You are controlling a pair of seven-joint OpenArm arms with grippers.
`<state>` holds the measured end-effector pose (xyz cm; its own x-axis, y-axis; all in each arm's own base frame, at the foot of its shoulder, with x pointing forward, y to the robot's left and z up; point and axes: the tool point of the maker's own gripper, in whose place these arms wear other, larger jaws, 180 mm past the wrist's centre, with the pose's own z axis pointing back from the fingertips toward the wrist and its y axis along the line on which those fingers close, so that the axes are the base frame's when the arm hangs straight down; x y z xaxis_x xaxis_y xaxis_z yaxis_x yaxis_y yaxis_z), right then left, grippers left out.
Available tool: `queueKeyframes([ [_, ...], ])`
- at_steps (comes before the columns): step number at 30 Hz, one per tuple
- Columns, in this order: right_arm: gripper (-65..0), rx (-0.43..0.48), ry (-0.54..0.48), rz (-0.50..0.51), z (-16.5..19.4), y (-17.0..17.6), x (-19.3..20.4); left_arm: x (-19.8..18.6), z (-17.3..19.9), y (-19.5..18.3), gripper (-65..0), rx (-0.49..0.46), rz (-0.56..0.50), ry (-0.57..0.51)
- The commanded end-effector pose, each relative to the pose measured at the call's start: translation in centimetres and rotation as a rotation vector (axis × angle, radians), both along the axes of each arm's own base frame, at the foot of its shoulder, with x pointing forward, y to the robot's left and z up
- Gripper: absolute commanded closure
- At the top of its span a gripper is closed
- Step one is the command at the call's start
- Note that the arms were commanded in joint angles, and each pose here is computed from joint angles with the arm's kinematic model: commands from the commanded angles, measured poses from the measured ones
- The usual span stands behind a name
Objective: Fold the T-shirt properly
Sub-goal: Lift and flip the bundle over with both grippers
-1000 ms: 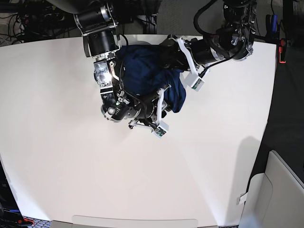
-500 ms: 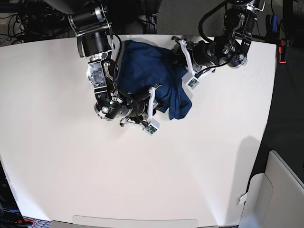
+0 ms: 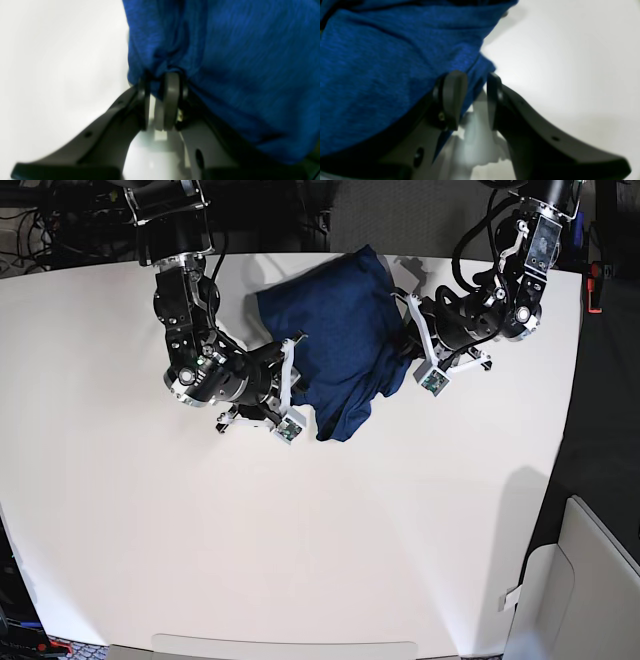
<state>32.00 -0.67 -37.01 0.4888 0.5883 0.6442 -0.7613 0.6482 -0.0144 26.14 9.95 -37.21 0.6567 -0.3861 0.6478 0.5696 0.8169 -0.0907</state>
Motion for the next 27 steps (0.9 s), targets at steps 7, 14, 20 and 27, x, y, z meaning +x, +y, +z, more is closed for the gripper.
queueKeyframes([
  [7, -18.6, 0.241, -0.038, -0.043, 4.0, 0.8, 0.9, 1.0, 6.1, 0.1, -7.7, -0.072, 0.052, -0.184],
  [14, -18.6, 0.291, -0.001, -0.016, 3.9, 2.4, 1.3, -2.3, 3.8, -4.3, -7.9, -0.162, -0.051, -0.060],
  [20, -18.6, 0.341, 0.004, 0.009, 4.4, 4.9, 2.7, 0.7, 0.7, -3.7, -7.7, -0.155, -0.001, -0.011],
  [27, -18.6, 0.393, -0.005, 0.050, 5.9, 6.0, 0.8, 3.0, 3.9, 0.4, -7.7, -0.143, 0.116, -0.124],
])
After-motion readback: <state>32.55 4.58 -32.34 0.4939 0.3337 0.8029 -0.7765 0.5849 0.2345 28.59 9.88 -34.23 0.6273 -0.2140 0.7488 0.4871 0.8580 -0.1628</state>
